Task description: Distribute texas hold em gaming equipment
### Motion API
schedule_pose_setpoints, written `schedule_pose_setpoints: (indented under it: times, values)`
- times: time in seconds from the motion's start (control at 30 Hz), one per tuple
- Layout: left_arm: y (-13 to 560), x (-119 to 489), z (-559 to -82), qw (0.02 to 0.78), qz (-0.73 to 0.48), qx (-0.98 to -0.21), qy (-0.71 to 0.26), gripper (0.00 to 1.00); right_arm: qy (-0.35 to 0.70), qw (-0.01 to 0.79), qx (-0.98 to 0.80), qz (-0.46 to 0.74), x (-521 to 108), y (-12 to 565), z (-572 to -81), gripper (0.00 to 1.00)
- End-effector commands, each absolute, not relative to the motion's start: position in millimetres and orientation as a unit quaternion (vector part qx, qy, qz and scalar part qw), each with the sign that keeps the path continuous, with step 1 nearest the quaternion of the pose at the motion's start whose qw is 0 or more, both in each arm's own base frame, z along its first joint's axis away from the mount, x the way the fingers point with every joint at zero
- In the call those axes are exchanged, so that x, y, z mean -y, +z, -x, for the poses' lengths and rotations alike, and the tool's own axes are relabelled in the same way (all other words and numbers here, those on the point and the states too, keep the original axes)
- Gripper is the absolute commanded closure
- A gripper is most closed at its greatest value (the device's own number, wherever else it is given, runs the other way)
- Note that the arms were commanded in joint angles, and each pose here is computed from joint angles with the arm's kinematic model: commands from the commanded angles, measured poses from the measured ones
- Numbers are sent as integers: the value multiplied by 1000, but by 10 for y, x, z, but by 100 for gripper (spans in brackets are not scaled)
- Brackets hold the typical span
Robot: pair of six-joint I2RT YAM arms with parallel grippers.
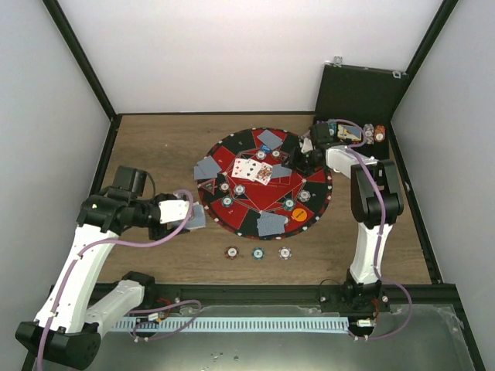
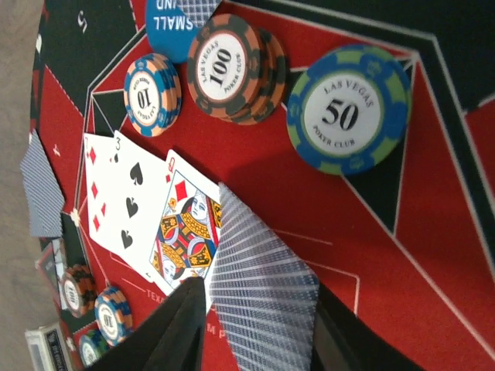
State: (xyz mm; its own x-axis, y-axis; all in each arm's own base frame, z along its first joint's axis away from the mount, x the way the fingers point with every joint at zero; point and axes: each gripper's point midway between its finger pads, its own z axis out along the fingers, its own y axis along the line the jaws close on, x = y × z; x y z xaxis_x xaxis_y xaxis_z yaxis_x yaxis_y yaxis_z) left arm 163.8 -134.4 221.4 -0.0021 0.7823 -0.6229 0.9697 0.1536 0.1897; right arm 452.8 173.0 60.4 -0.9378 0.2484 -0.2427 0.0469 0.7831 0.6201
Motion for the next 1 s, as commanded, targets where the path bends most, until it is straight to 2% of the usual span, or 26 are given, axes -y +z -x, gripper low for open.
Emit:
schedule_pose_setpoints:
  times: [0.0,0.13,0.43,0.57,0.7,0.8,0.97]
  values:
    - [2366,1386,-1647,337,-637,-677,-150,96,278,169,-943,-76,-1583,639,-4611,56]
    - [2374,1387,-1642,337,-636,-678,-151,96,252,188,-946,-76,-1486,828,-4583,45]
    - [2429,1388,-1611,344,-635,-675,-150,96,188,237,-950,-77,-1375,1412,-4288,37]
    - [2435,1389,-1593,346,-635,-674,-152,96,260,255,-931,-34,-1905,1827,-3961,29]
    - [2409,1392,-1578,343,-636,-674,-155,96,400,246,-883,29,-2701,2328,-3387,15]
    - [2399,1392,-1567,343,-637,-672,-155,96,464,237,-851,59,-3155,2589,-2951,9]
    - [2385,1399,-1566,342,-638,-671,-158,96,529,194,-820,105,-3716,2714,-2367,6]
